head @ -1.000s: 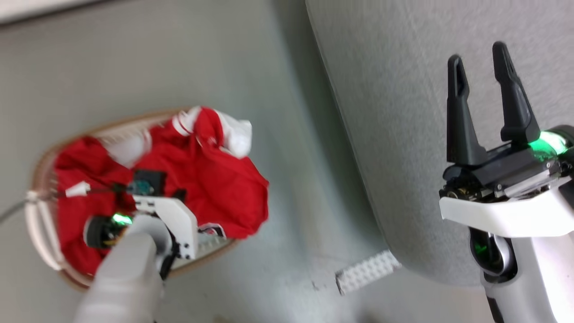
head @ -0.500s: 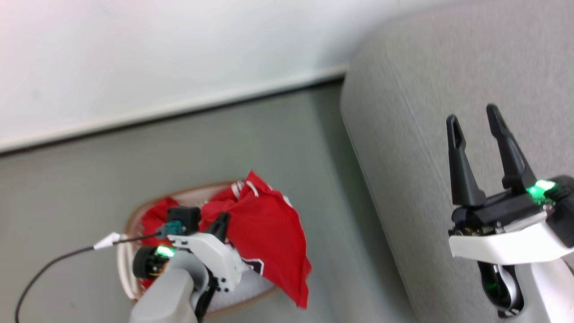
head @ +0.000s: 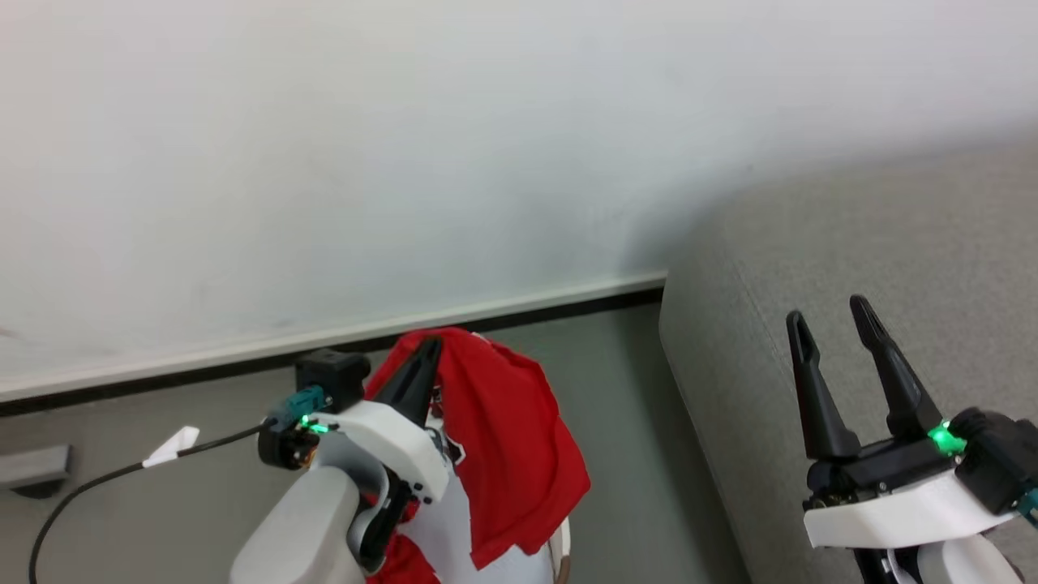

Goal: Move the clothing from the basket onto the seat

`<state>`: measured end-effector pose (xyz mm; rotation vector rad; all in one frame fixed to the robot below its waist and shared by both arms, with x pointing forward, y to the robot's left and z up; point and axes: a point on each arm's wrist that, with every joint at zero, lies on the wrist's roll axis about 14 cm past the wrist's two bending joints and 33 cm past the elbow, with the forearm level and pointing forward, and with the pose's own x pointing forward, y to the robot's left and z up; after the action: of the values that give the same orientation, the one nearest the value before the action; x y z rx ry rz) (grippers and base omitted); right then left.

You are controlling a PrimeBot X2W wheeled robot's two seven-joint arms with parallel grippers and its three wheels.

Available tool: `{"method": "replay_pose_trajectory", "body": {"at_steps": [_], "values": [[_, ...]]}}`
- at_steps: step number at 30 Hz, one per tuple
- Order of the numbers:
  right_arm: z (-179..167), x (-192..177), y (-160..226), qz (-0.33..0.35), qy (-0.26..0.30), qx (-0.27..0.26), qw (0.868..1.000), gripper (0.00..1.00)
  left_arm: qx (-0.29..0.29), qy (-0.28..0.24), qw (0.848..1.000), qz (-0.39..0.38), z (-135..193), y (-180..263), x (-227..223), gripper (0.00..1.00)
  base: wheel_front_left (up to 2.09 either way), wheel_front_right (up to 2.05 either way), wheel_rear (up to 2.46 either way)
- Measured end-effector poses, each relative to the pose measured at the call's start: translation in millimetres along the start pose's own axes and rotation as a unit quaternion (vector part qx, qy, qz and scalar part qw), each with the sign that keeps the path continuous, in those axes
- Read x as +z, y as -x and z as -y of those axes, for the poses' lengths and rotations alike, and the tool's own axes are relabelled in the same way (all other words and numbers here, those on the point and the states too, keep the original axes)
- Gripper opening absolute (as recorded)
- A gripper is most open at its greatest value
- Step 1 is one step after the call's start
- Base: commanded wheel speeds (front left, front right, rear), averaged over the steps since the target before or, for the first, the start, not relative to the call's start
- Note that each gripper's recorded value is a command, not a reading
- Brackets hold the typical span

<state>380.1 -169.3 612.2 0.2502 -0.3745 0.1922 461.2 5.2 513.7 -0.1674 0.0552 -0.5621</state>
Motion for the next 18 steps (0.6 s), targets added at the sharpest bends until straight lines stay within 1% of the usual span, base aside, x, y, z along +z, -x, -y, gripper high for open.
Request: {"method": "replay_pose_trajectory", "body": {"at_steps": [6, 9, 11, 15, 18], "values": [[-17.1, 1.0, 6.9, 0.0, -0.01, 0.02, 1.0, 1.0, -0.013, -0.019, 0.996, 0.091, 12.5, 10.0, 63.6, 0.0, 0.0, 0.0, 0.0], [-25.4, 0.6, 8.3, -0.001, -0.013, 0.031, 0.999, 1.0, -0.024, -0.04, 0.99, 0.131, 21.6, 15.5, 92.1, 0.0, 0.0, 0.0, 0.0], [-30.8, -1.8, 10.5, -0.005, -0.016, 0.038, 0.999, 1.0, -0.03, -0.044, 0.986, 0.157, 26.9, 19.3, 109.8, 0.0, 0.0, 0.0, 0.0], [-41.7, -4.8, 12.2, -0.011, -0.022, 0.053, 0.998, 1.0, -0.04, -0.049, 0.979, 0.192, 36.3, 26.3, 132.8, 0.0, 0.0, 0.0, 0.0], [-45.8, -6.7, 14.0, -0.014, -0.027, 0.059, 0.998, 1.0, -0.042, -0.053, 0.978, 0.199, 39.1, 29.5, 139.6, 0.0, 0.0, 0.0, 0.0]]}}
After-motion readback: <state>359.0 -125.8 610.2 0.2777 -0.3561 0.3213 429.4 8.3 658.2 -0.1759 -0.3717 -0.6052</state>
